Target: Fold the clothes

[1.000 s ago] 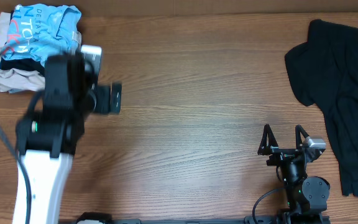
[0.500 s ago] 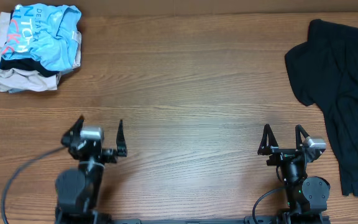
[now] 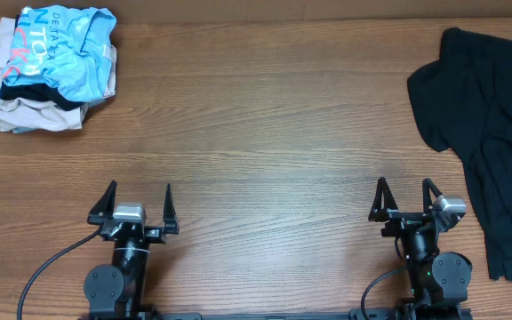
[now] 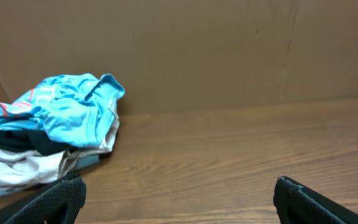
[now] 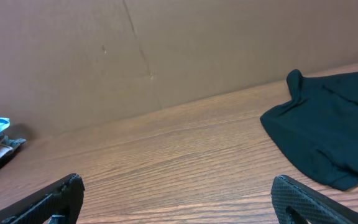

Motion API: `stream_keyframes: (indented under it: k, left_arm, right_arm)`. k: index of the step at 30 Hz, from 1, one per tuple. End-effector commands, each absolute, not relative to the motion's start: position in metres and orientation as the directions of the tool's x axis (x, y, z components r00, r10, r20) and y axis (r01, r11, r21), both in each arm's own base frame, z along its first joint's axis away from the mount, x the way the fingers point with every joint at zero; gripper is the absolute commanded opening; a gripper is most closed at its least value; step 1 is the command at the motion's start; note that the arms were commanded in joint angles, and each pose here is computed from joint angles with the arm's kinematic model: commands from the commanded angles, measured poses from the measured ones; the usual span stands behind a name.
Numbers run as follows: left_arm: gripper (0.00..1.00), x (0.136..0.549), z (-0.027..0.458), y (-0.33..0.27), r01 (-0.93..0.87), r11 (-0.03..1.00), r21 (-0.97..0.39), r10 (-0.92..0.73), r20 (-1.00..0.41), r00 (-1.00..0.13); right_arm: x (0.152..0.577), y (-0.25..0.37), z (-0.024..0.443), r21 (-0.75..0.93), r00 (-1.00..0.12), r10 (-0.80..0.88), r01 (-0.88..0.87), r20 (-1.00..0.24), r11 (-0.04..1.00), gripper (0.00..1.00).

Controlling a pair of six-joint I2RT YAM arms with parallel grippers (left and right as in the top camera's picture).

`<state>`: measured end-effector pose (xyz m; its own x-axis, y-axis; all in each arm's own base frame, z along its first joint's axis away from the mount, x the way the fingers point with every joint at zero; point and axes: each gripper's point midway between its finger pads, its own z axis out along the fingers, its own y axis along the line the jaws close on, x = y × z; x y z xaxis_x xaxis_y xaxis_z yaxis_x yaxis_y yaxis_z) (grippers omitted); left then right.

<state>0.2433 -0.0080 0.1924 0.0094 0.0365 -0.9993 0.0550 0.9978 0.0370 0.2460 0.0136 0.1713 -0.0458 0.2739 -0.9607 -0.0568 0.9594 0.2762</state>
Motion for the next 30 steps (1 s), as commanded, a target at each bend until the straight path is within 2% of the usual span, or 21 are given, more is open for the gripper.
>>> stream_keyframes:
  k: [1,4,30]
  left_arm:
    - [1.00,0.246,0.172,-0.008,0.059,0.998,0.037,0.038,-0.999,-0.022]
    - [1.00,0.246,0.157,-0.007,0.055,0.998,0.032,0.036,-0.997,-0.069]
    - [1.00,0.246,0.157,-0.006,0.051,0.998,0.032,0.036,-0.997,-0.068]
  right_arm:
    - [0.246,0.015,0.170,0.269,-0.041,0.267,-0.062,-0.963,0.961,1.00]
    - [0.246,0.015,0.170,0.269,-0.041,0.267,-0.062,-0.963,0.961,1.00]
    - [0.246,0.015,0.170,0.269,-0.041,0.267,-0.062,-0.963,0.961,1.00]
